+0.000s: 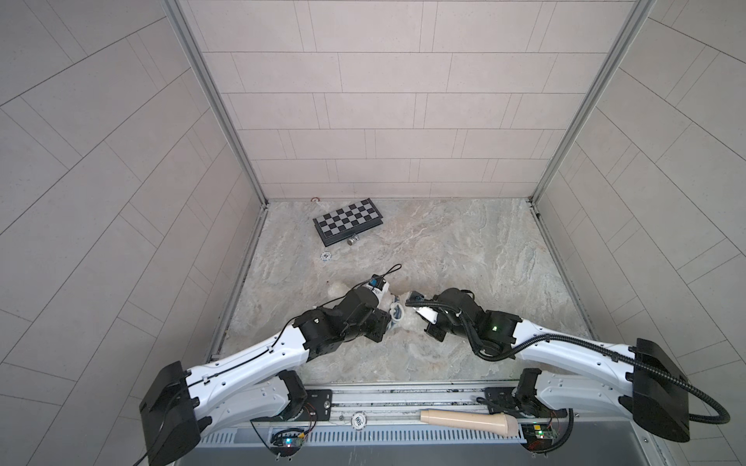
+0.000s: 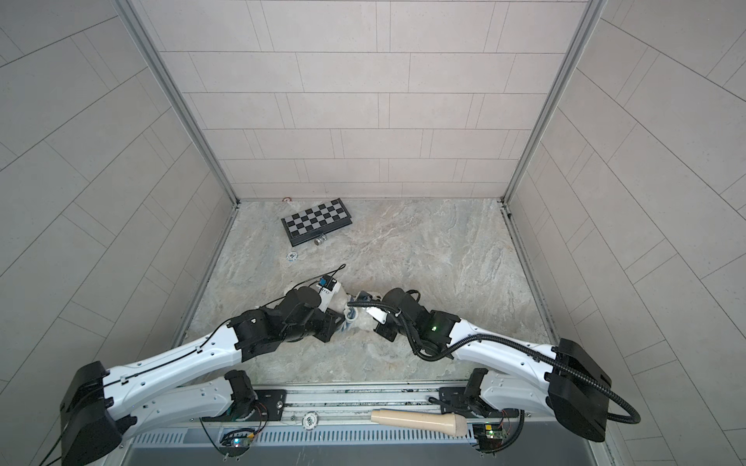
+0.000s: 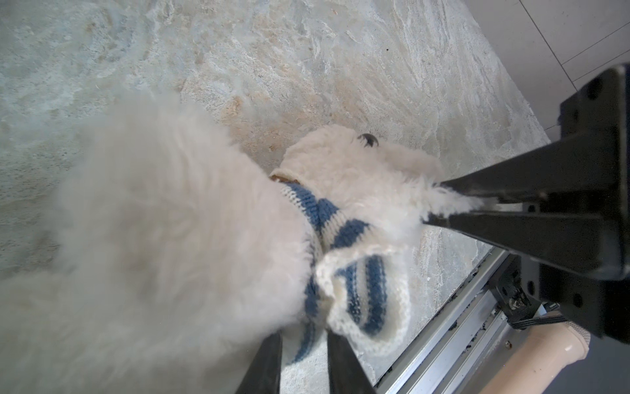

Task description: Dress the teddy bear

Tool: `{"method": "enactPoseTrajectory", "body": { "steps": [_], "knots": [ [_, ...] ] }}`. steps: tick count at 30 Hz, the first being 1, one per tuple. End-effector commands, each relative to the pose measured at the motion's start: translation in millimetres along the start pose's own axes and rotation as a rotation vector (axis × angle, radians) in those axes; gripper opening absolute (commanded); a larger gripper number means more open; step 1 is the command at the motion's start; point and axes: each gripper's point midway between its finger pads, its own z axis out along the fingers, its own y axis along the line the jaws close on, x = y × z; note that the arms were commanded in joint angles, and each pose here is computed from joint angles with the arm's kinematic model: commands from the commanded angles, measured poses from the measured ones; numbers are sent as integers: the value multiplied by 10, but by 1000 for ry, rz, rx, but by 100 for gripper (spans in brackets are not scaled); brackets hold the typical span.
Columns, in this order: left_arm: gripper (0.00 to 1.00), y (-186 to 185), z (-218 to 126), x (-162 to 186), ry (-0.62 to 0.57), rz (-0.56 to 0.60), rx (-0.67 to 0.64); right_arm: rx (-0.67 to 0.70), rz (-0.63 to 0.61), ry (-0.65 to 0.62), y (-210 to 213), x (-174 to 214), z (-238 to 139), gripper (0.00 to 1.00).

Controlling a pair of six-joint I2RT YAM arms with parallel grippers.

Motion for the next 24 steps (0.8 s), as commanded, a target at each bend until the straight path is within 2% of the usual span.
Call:
{"method": "enactPoseTrajectory", "body": {
  "steps": [1,16,18,22,24],
  "knots": [
    [28,-111,-61,-225,-61,12,17,4,7,-41,8,-92,-34,0],
    [19,-40,69,-235,-25,53,-75,8,-10,-45,55,-111,-42,0],
    [21,-43,74,-206,-16,71,-86,10,-9,-46,49,-116,-42,0],
    [33,-69,49,-173,-22,81,-72,9,-10,-42,55,-105,-32,0],
    [34,-72,8,-165,-34,79,-62,13,-9,-44,49,-110,-38,0]
  ]
}}
